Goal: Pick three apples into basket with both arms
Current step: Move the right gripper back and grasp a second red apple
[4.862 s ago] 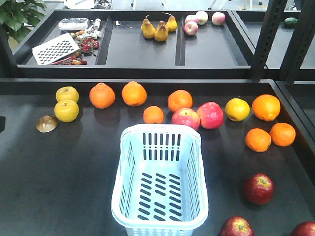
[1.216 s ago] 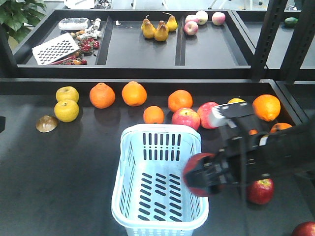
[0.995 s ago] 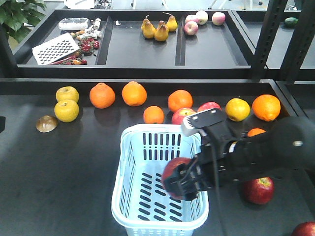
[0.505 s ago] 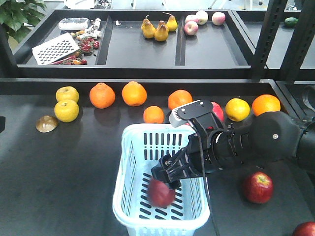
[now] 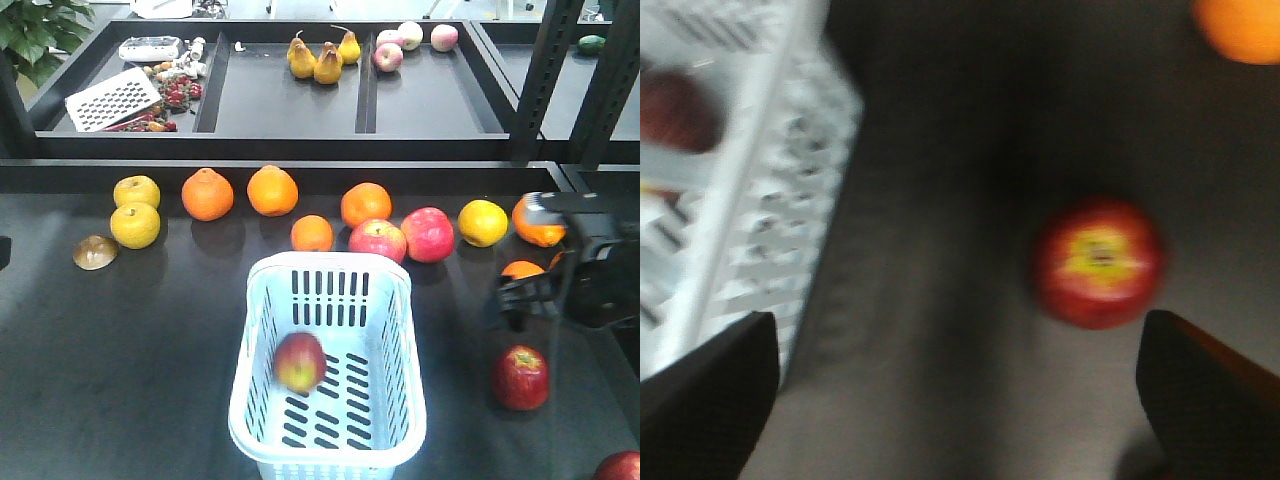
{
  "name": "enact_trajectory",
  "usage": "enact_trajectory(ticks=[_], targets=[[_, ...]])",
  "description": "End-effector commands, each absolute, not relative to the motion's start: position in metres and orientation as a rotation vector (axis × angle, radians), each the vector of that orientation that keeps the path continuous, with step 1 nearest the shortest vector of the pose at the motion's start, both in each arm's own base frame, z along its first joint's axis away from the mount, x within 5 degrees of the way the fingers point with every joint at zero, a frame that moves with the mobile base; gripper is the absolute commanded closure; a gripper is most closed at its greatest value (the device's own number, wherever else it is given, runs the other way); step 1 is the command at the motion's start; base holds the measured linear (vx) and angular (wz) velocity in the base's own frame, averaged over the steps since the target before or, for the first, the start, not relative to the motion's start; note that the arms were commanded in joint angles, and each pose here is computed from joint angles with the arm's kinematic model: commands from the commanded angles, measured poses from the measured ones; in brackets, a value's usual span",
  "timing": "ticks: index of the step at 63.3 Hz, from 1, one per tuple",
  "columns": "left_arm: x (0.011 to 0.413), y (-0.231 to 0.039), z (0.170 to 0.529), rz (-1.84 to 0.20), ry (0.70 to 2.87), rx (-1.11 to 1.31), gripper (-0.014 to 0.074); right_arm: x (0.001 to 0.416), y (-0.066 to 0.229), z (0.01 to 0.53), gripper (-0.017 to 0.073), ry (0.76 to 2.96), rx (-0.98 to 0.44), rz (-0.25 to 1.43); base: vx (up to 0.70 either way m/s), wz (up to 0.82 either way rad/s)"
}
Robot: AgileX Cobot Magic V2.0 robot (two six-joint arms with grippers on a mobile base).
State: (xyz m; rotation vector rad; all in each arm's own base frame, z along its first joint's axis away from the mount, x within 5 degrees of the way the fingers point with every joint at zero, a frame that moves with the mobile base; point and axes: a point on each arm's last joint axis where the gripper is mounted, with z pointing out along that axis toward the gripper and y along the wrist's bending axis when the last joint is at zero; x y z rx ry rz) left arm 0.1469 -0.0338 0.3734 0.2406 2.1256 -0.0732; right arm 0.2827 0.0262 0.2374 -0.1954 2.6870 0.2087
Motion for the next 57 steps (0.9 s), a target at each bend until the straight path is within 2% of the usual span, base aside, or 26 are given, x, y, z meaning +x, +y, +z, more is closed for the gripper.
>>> enact_trajectory(ticks=[1,24,42,50,57], targets=[[0.147,-0.034,0.387,-0.095,2.039,0.223,0.0001,0.294,0.006,0.249,-0.0118,2.587,-0.117,0.134,0.00,0.00],[0.147,-0.034,0.387,-0.095,2.039,0.223,0.0001,0.329,-0.003,0.172,-0.0097,2.715,-0.093,0.102,0.00,0.00],[0.147,-0.034,0.387,-0.095,2.039,0.223,0.0001,0.343,-0.005,0.109,-0.0052,2.791,-0.019,0.108,0.00,0.00],[0.147,-0.034,0.387,-0.095,2.039,0.223,0.0001,0.341,-0.004,0.096,0.0033,2.843,-0.004,0.122,0.00,0.00],[0.147,-0.034,0.387,-0.095,2.039,0.223,0.0001,0.339,-0.004,0.099,0.0159,2.855,0.027,0.136,0.00,0.00]])
